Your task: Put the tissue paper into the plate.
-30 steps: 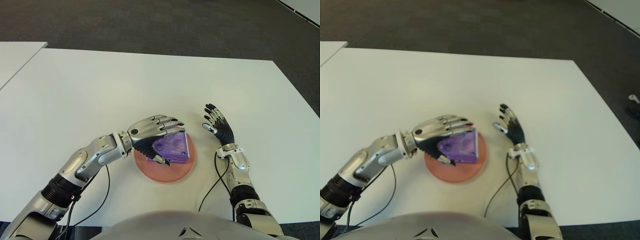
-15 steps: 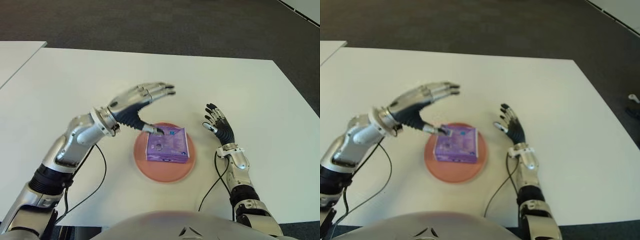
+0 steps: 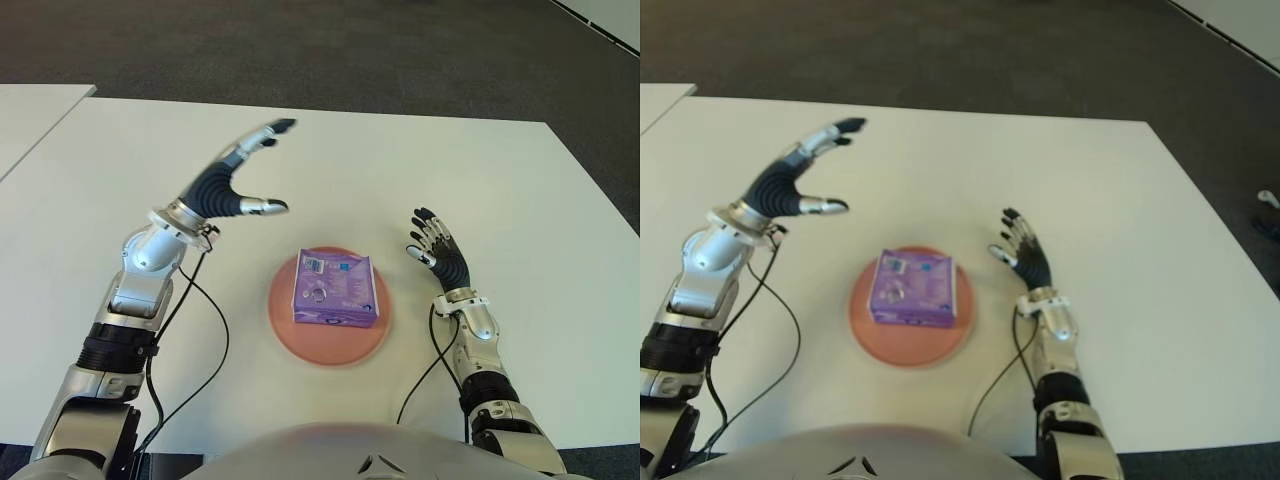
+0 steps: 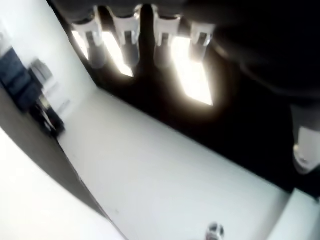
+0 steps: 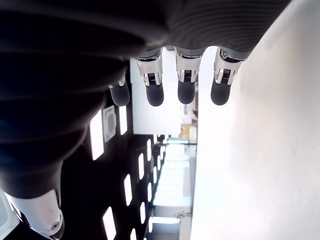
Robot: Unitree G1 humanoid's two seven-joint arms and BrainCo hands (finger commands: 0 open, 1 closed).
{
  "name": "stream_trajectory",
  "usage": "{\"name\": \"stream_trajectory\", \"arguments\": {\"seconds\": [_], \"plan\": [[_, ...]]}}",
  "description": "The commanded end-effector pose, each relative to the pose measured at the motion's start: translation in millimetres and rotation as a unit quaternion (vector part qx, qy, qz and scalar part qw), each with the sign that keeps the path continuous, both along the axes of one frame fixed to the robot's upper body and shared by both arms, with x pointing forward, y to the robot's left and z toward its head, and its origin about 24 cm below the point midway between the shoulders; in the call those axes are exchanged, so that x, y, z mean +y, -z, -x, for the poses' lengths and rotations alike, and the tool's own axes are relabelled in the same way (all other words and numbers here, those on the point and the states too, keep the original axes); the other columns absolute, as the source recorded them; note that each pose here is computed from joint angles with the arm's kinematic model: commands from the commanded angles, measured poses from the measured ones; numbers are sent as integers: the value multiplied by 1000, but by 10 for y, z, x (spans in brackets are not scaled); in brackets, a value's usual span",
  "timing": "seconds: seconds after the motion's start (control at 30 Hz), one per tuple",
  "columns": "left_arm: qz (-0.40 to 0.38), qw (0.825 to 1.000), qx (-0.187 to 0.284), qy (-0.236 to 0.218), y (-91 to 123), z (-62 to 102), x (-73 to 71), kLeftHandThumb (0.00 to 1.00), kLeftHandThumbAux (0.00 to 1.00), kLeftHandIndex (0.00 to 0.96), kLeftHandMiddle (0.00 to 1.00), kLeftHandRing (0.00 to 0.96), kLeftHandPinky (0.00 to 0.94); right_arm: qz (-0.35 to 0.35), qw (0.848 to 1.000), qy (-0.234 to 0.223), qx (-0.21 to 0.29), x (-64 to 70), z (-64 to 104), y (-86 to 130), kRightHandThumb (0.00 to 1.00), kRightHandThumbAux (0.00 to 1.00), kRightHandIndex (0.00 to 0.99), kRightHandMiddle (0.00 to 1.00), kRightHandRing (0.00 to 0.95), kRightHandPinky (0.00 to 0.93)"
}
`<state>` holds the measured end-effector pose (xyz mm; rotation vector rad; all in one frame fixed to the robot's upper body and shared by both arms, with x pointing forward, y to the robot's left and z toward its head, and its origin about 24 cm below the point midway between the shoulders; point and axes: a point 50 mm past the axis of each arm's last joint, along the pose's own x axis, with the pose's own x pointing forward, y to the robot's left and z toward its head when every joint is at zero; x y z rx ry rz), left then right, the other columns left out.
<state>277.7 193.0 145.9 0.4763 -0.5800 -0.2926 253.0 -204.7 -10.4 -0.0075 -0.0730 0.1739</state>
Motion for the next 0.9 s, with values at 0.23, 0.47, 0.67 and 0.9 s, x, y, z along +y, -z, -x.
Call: {"name": "stream_trajectory", "arguments": {"seconds": [0.23,0.47,0.67,0.9], "plan": [[104,989,60,-81,101,-38,-34,0,500,0,0,0,0,-39,988,9,146,113,421,559,0,700,0,0,0,0],[129,978,106,-121,286,-12,94,0,516,0,0,0,0,-39,989,6,144,111,429,553,0,702,0,0,0,0],[132,974,126,-131,459,-16,45,0,521,0,0,0,0,-39,989,4,143,119,425,546,0,703,0,0,0,0],[118,971,157,-139,880,91,-9,0,485,0,0,0,0,-38,989,2,142,130,425,539,0,706,0,0,0,0]]}}
